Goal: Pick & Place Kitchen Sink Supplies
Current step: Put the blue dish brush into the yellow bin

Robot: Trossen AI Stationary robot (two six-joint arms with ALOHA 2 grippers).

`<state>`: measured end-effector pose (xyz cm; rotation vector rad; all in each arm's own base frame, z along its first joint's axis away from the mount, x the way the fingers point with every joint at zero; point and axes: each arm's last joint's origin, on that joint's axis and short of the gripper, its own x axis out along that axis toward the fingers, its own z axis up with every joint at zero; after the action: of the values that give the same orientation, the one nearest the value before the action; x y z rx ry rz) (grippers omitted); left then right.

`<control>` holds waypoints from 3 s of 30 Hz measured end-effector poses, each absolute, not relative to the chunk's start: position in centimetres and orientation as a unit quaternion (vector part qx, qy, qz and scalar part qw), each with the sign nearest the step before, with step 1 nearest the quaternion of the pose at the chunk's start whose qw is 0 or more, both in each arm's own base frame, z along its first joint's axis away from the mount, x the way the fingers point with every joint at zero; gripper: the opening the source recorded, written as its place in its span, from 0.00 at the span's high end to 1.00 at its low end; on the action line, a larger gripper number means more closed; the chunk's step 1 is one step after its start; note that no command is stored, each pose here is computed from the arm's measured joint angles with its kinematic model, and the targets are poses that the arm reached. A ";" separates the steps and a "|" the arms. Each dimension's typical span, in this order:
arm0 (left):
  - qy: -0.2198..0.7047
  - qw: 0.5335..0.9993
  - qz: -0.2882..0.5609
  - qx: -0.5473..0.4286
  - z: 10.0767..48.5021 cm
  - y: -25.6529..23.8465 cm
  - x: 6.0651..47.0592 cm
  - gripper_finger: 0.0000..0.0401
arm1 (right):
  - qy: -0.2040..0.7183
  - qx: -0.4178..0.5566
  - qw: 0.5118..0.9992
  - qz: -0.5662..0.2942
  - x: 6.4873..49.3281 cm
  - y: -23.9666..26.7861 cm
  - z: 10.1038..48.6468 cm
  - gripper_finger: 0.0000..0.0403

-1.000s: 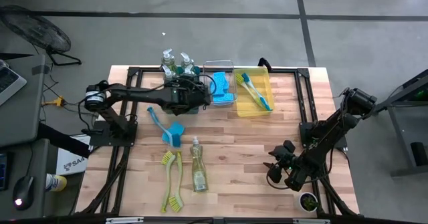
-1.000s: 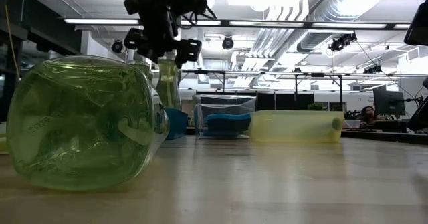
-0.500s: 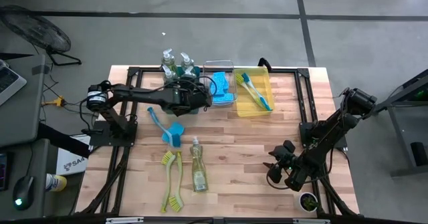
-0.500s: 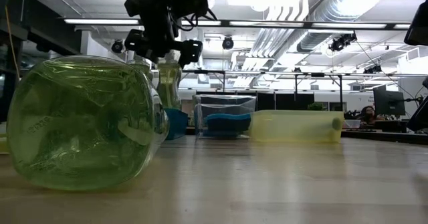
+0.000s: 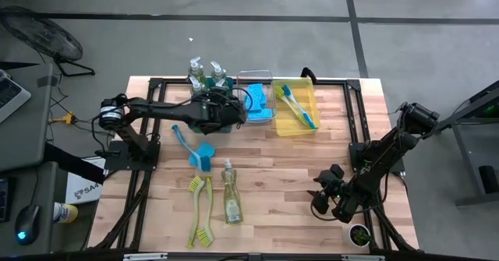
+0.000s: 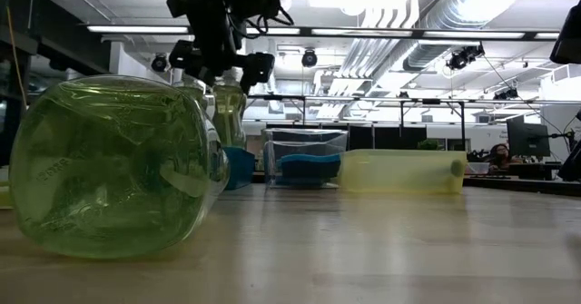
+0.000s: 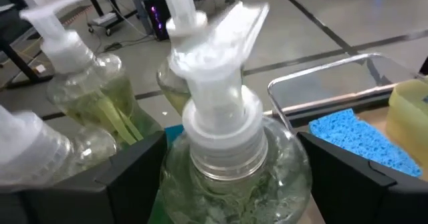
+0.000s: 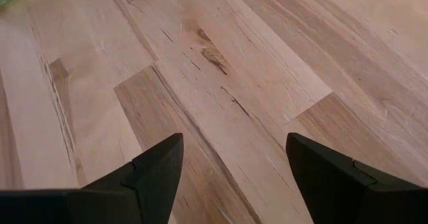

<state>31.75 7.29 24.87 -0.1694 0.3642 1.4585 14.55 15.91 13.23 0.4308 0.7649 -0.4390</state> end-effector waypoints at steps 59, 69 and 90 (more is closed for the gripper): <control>0.496 0.764 0.343 -0.229 28.6 -4.8 19.2 0.19 | 0.369 0.209 0.881 -0.209 14.6 15.9 13.2 0.36; 0.596 0.773 0.214 -0.045 23.0 -4.7 18.6 0.19 | 0.368 0.207 0.882 -0.210 14.6 15.9 13.2 0.36; 0.577 0.797 0.165 0.071 17.5 -4.2 18.0 0.19 | 0.366 0.206 0.883 -0.210 14.6 15.9 13.2 0.36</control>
<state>18.05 -4.23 17.51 0.1524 1.2387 0.3537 14.56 15.91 13.24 0.4291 0.7626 -0.4378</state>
